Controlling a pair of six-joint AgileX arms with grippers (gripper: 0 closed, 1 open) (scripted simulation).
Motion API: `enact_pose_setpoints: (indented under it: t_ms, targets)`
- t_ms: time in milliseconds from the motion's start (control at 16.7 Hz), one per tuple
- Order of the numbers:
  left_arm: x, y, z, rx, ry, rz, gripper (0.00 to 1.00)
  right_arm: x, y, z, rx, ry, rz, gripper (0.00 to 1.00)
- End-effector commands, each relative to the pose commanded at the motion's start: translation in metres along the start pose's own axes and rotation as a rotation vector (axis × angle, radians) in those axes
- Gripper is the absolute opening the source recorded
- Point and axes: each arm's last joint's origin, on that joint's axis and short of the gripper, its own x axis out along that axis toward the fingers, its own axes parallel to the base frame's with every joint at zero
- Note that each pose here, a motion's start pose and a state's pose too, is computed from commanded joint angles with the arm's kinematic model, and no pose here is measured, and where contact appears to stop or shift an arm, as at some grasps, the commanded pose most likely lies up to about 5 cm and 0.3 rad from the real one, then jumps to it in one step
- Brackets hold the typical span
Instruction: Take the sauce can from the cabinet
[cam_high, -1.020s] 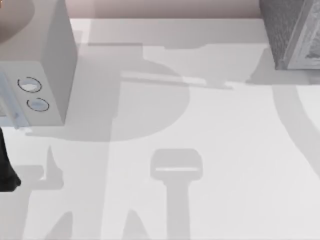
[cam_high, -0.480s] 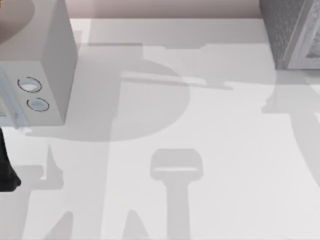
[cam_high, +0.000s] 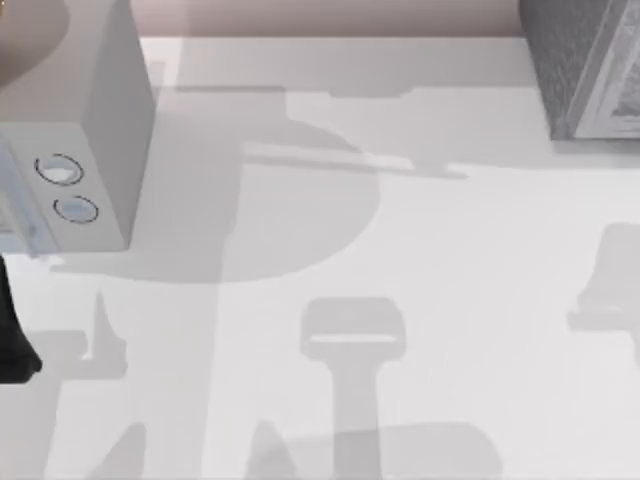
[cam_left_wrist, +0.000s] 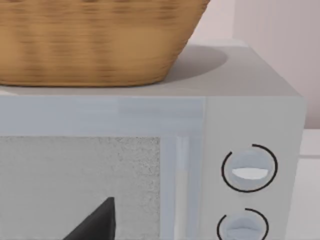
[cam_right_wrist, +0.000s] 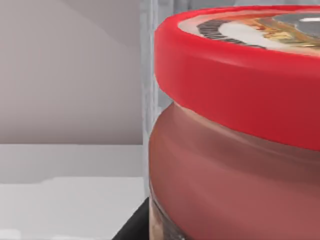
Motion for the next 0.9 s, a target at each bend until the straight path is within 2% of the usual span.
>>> enact_pose_setpoints:
  t_ms: [180, 360, 540, 900]
  targets:
    - [0.0, 0.0, 0.0, 0.0, 0.0, 0.0, 1.0, 0.001, -0.004, -0.058, 0.004, -0.028, 0.0, 0.0]
    - [0.0, 0.0, 0.0, 0.0, 0.0, 0.0, 1.0, 0.003, -0.007, -0.093, 0.004, -0.065, 0.0, 0.0]
    - [0.0, 0.0, 0.0, 0.0, 0.0, 0.0, 1.0, 0.004, -0.008, -0.106, 0.003, -0.081, 0.0, 0.0]
    - [0.0, 0.0, 0.0, 0.0, 0.0, 0.0, 1.0, 0.005, -0.007, -0.105, 0.005, -0.076, 0.006, 0.0]
